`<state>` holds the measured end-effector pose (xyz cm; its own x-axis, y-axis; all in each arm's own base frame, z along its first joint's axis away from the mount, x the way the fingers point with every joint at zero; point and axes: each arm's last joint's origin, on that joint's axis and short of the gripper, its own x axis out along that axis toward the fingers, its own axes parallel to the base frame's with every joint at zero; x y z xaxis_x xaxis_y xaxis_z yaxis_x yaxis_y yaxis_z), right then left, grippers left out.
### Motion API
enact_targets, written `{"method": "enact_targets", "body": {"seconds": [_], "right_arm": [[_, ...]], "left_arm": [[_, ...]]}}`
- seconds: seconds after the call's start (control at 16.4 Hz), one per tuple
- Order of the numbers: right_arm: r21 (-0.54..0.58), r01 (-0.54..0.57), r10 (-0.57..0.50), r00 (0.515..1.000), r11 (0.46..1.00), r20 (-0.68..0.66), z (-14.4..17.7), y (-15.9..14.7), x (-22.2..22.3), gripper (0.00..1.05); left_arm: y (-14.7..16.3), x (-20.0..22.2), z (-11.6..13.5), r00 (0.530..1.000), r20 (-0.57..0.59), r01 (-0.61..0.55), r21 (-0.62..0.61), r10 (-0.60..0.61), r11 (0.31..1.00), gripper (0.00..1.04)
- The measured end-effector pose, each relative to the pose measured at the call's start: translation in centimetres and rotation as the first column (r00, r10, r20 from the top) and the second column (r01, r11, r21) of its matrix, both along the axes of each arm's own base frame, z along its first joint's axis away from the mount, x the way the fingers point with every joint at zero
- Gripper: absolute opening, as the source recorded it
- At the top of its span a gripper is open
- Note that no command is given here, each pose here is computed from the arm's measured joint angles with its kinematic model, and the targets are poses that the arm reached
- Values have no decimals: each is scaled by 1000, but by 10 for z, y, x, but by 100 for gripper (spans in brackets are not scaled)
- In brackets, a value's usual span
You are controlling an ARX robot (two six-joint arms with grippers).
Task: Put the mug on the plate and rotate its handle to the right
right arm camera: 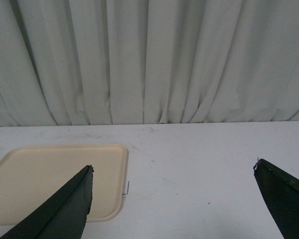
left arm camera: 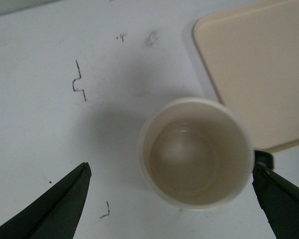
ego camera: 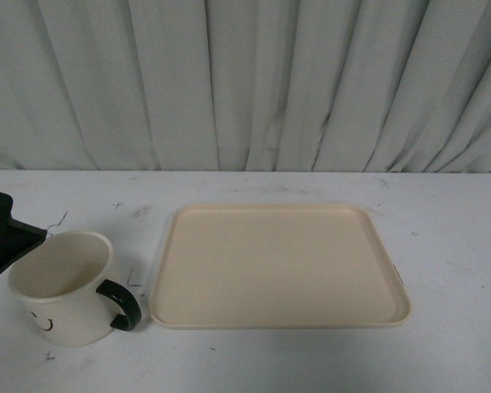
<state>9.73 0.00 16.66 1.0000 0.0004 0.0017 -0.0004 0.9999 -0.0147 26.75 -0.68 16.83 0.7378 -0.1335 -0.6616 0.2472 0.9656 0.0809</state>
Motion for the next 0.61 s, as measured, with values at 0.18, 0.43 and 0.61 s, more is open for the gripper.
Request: {"method": "enact_targets", "body": {"seconds": [0.18, 0.43, 0.61], "right_arm": [[0, 0, 0, 1000, 1000, 0, 0, 0, 0, 98], [0, 0, 0, 1000, 1000, 0, 0, 0, 0, 98], [0, 0, 0, 1000, 1000, 0, 0, 0, 0, 98]], "left_arm": [[8, 14, -20, 995, -87, -39, 19, 41, 999, 98], [9, 26, -29, 992, -98, -73, 39, 77, 997, 98], [4, 39, -37, 990, -104, -93, 53, 98, 994, 98]]}}
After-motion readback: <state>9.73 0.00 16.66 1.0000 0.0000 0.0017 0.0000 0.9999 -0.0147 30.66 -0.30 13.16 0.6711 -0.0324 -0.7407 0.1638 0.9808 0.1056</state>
